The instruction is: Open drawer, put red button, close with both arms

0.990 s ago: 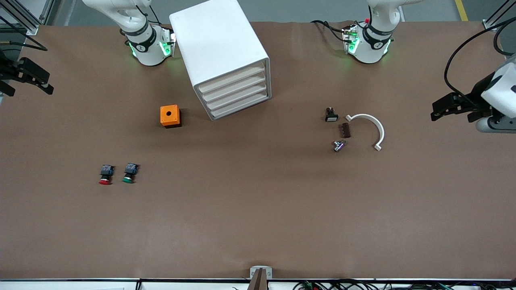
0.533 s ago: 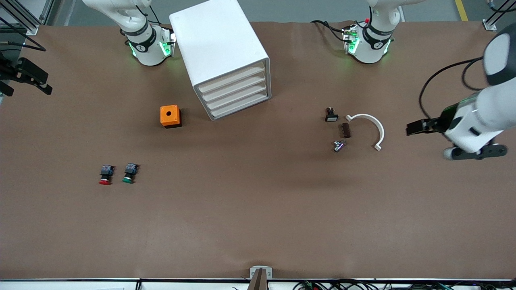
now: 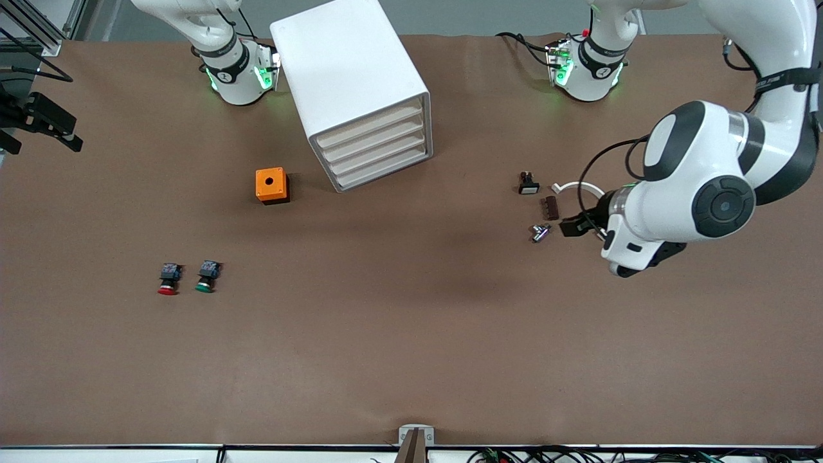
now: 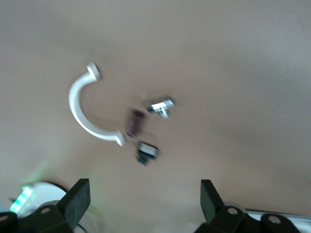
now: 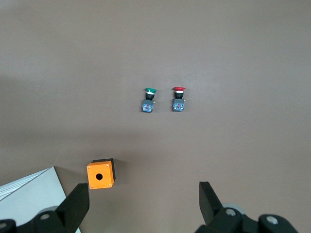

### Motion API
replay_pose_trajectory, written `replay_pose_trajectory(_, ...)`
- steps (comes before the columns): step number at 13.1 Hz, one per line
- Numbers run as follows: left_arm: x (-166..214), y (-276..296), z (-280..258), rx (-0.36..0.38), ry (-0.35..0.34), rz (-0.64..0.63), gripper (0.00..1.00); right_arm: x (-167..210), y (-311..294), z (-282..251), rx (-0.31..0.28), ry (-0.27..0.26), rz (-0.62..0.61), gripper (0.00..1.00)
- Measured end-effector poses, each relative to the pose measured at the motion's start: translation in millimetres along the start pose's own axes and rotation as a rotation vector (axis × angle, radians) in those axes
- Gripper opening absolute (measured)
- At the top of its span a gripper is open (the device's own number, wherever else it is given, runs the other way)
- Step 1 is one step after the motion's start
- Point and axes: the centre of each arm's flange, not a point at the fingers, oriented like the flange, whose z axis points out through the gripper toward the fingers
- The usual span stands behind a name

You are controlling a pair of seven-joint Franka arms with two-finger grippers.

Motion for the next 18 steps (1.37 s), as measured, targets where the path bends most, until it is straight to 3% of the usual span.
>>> replay_pose_trajectory(3, -11, 25, 21, -0.028, -0.097, -0.123, 1.0, 1, 3, 1, -0.002, -0.003, 0.006, 1.0)
replay_pose_trajectory(6, -22, 52, 49, -0.063, -0.27, -0.277, 1.0, 6, 15, 14, -0.001, -0.027, 0.027, 1.0)
replay_pose_trajectory(8, -22, 68, 75, -0.048, -0.386, -0.424, 1.0, 18, 17, 39, 0.001, -0.071, 0.03, 1.0)
replay_pose_trajectory(15, -70, 141, 157, 0.18, -0.596, -0.868, 1.0, 66, 50, 122, -0.003, -0.102, 0.078, 1.0)
replay_pose_trajectory(18, -71, 150, 190, 0.294, -0.678, -1.021, 1.0, 71, 72, 167, -0.008, -0.072, 0.111, 1.0)
